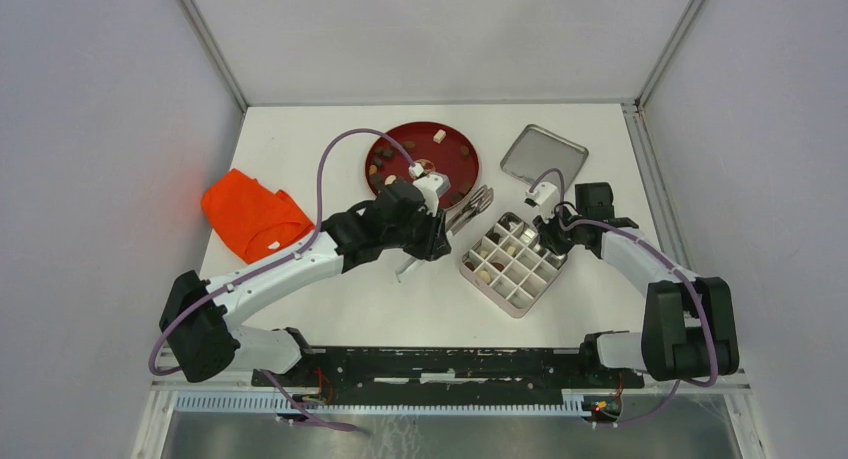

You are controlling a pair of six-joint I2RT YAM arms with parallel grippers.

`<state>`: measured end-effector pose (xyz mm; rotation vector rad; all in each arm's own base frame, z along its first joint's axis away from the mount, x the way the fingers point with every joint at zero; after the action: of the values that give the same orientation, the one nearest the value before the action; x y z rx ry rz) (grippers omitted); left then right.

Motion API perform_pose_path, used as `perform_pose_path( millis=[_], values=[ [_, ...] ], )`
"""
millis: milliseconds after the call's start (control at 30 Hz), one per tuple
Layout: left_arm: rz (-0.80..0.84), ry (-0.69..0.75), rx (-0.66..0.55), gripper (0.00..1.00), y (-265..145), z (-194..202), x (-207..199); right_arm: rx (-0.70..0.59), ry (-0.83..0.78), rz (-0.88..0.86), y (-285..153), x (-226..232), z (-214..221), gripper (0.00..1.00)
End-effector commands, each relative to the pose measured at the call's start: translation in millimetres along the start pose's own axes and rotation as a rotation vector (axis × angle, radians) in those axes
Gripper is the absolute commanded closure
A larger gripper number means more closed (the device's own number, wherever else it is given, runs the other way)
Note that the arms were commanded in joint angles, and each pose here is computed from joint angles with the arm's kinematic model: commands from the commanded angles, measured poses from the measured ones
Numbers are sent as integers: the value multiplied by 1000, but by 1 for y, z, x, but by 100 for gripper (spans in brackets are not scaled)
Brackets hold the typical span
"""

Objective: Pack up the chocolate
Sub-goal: Pick up the fake chocolate from the plate.

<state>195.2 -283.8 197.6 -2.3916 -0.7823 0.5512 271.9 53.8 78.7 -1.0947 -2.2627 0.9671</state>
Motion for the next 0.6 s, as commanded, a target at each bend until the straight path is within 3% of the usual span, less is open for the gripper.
perform_pose_path(
  millis=[0,267,567],
  values=[
    [-143,-21,-29,66,-6,-3,19,-23,25,-2,-1,-6,-13,69],
    [-239,-6,4,67,-8,-5,43,-106,19,9,-23,-11,-33,32],
    [-308,-77,7,67,-6,-24,100,-247,2,-60,-57,0,-88,29]
  ],
)
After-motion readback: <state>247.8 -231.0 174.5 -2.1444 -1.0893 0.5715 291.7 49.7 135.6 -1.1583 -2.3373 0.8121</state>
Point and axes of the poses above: each gripper's point midway between its finger pads, its own y axis out along the fingers, its own x axis along the line the jaws close on, z = x × y, the point moved 4 cm from there along -y, back along the fingers, and after that the axes turned 14 degrees about y, right-handed, at the moved point
